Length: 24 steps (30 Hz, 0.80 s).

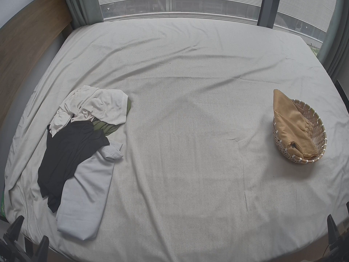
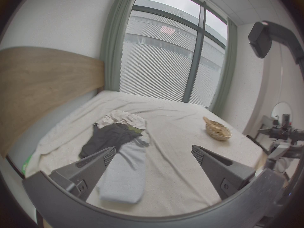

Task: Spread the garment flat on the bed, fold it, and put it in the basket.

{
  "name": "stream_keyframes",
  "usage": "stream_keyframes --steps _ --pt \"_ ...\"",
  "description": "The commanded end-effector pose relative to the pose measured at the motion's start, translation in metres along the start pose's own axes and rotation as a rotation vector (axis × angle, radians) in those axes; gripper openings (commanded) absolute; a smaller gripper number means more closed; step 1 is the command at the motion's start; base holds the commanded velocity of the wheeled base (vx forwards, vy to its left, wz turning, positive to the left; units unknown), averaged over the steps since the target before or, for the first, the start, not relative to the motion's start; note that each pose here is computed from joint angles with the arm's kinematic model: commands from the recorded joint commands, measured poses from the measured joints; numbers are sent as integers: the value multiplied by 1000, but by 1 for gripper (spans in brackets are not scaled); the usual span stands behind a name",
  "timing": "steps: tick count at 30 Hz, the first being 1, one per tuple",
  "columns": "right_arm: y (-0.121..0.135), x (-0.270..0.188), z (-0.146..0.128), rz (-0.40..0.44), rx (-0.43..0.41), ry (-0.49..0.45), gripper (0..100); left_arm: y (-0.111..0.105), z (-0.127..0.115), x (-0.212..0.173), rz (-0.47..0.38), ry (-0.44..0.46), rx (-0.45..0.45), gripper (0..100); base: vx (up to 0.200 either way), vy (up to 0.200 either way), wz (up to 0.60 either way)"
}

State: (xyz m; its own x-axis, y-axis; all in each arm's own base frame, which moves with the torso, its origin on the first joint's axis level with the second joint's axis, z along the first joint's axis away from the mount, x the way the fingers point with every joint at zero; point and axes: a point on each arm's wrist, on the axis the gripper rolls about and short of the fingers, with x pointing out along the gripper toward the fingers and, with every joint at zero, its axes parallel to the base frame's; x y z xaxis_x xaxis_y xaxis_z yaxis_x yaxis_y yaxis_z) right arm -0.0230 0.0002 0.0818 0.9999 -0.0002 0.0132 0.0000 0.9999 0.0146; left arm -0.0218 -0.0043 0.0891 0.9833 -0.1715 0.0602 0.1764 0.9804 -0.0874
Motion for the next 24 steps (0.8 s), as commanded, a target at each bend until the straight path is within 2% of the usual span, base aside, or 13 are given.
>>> stream_keyframes --steps 1,6,8,20,22,24 --pt "0 0 -6 -8 -5 16 100 1 -5 0 50 -1 17 100 0 0 0" --pt "0 0 -6 -8 -4 16 100 2 -5 0 74 -1 37 100 0 0 0" --pt "0 0 -6 -9 -4 16 100 2 -5 0 80 0 82 100 0 0 0" --pt "0 0 -6 -9 -2 16 100 3 -5 -1 137 -5 85 100 0 0 0" --pt "0 0 -6 -9 -1 15 100 5 -8 -1 207 21 113 100 0 0 0" --pt "0 0 -6 -9 -2 15 100 5 -8 -1 210 22 116 100 0 0 0"
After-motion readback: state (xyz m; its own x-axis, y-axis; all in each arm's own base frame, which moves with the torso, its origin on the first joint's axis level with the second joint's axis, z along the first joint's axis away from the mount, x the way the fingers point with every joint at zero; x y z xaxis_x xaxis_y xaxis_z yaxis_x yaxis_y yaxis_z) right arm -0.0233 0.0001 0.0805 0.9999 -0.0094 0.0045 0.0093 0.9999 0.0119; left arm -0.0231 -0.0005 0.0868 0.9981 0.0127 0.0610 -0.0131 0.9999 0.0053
